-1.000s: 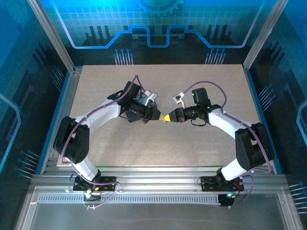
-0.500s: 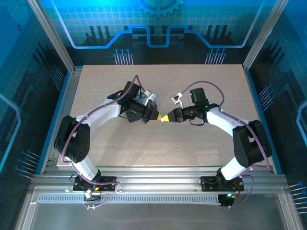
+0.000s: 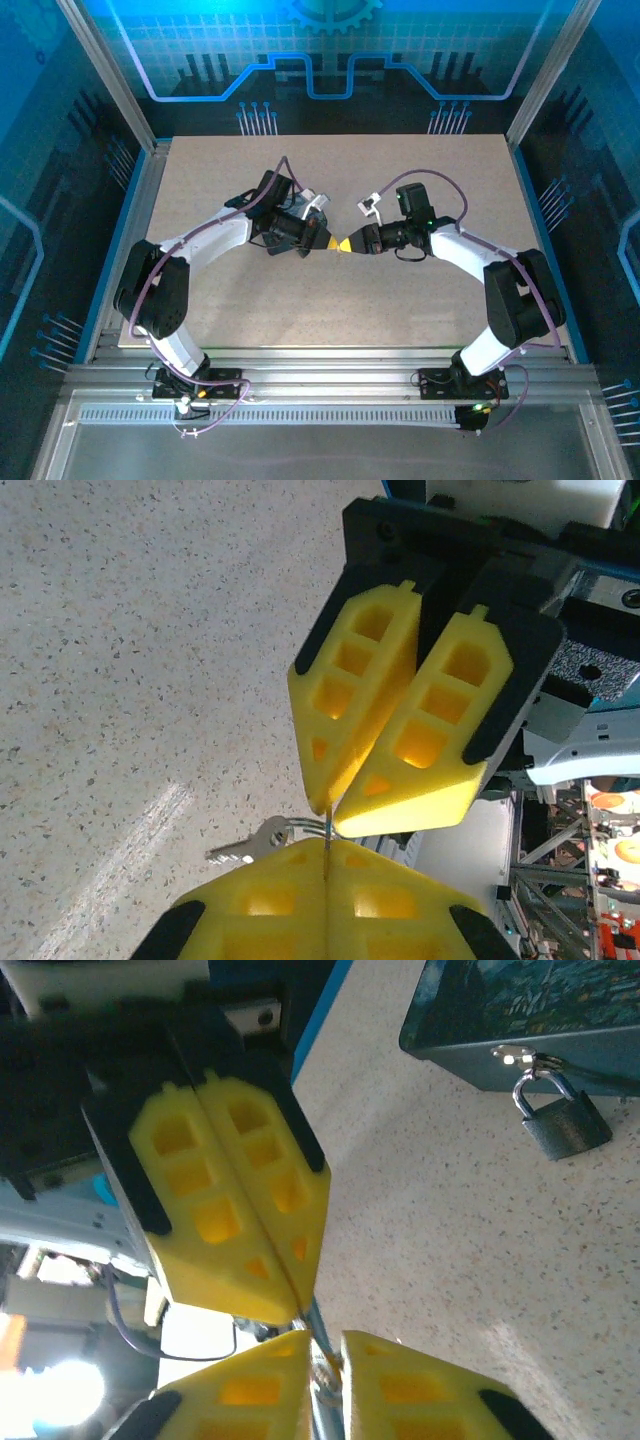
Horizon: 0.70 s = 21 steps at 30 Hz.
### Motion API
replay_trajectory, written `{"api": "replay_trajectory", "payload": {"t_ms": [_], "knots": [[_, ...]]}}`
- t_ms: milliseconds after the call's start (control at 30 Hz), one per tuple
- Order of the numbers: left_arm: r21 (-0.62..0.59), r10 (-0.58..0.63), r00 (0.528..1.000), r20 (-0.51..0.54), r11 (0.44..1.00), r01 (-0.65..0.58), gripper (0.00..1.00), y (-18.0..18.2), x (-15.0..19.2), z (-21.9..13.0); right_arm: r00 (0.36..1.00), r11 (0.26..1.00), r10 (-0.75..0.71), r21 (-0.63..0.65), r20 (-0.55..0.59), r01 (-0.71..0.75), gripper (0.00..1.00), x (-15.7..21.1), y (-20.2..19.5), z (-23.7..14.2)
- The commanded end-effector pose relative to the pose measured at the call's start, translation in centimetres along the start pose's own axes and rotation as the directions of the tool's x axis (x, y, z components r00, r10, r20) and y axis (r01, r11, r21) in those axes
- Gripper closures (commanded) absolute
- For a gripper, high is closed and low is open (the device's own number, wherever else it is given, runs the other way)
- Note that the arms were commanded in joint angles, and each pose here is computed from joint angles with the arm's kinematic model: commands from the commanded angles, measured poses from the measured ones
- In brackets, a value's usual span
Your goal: Unlock a padlock with a key
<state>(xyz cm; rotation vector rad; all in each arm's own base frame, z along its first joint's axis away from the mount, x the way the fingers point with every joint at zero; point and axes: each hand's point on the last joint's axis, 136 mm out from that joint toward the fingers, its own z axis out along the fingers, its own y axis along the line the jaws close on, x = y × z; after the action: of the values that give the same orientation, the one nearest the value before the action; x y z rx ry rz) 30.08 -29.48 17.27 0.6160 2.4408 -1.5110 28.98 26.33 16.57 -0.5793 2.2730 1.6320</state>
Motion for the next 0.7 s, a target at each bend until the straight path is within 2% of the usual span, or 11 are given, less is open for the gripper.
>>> {"api": "replay_trajectory", "payload": {"t_ms": [0,67,167,667], "knots": [[0.041,-0.018,1.0,0.009,0.999,0.017,1.0,-0.1,0.0,0.4,0.998,1.0,0.013,-0.026,0.057,-0.011,0.76,-0.9,0.6,-0.8],[0.044,-0.024,1.0,0.016,0.999,0.023,1.0,0.0,-0.1,0.4,0.996,0.999,0.046,-0.024,0.078,-0.044,0.7,-0.6,0.4,-0.8],[0.046,-0.027,0.999,0.027,0.999,0.026,1.0,0.0,-0.3,0.3,0.993,0.998,0.057,-0.034,0.106,-0.054,0.65,-0.7,0.9,-1.0],[0.089,-0.041,0.997,0.066,0.995,0.035,1.0,-0.5,-1.1,0.0,0.992,0.997,0.069,-0.021,0.102,-0.068,0.63,-0.4,1.0,-0.3]]}}
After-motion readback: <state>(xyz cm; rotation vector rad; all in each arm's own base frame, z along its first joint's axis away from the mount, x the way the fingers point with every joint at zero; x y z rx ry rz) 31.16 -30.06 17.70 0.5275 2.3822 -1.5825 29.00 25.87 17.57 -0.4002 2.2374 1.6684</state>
